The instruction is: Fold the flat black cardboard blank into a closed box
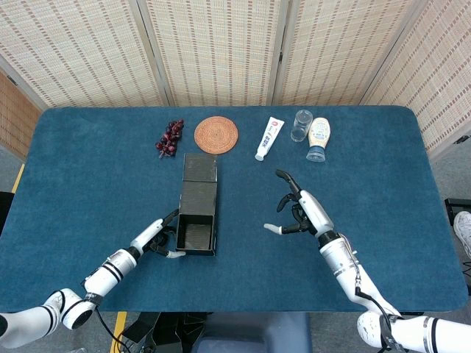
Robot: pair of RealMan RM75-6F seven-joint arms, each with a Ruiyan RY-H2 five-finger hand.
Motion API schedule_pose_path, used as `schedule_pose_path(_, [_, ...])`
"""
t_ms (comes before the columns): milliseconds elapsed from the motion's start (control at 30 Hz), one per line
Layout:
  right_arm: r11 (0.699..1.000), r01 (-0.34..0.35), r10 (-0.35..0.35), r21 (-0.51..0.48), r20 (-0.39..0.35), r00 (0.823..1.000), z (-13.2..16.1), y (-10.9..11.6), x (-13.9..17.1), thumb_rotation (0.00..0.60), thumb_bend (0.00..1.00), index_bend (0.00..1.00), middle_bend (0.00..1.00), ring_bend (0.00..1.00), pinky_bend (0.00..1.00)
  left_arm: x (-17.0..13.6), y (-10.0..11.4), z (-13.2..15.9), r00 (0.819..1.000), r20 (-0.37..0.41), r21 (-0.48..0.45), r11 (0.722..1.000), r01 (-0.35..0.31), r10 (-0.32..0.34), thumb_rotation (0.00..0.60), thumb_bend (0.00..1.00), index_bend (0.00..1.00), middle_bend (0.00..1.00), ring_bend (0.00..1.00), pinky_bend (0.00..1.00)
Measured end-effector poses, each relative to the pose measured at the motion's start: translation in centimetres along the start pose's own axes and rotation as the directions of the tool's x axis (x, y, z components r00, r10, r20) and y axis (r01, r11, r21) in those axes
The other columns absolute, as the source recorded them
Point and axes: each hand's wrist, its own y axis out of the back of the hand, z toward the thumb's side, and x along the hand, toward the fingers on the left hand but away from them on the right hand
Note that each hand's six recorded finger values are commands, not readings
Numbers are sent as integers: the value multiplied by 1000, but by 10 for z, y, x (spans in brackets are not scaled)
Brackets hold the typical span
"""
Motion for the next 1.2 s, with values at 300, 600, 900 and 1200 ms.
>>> schedule_pose_path(300, [996, -21, 27, -83, 65, 998, -11, -7, -5, 600, 87, 0, 146, 192, 427, 3, 1, -3, 1000, 14, -42, 999, -27, 28, 600, 166, 176, 169, 590, 868])
schedule_pose_path(600, [927, -125, 187, -354, 147, 971, -18, -36, -28, 600, 67, 0, 18, 34, 230, -3, 4, -2, 998, 44, -57, 998, -32, 34, 600, 166, 195, 190, 591, 868])
schedule_pose_path(900, [794, -211, 353, -571, 150, 924, -13, -75, -69, 600, 1, 0, 0, 0, 192, -12, 3, 9, 995, 95, -63, 998, -20, 26, 600, 166, 195, 190, 592, 868])
schedule_pose_path(1200, [736, -249, 384, -629, 86, 919, 1, -108, -104, 600, 0, 0, 0, 0, 157, -16, -4, 15, 994, 110, -67, 998, 2, 6, 600, 166, 195, 191, 591, 868])
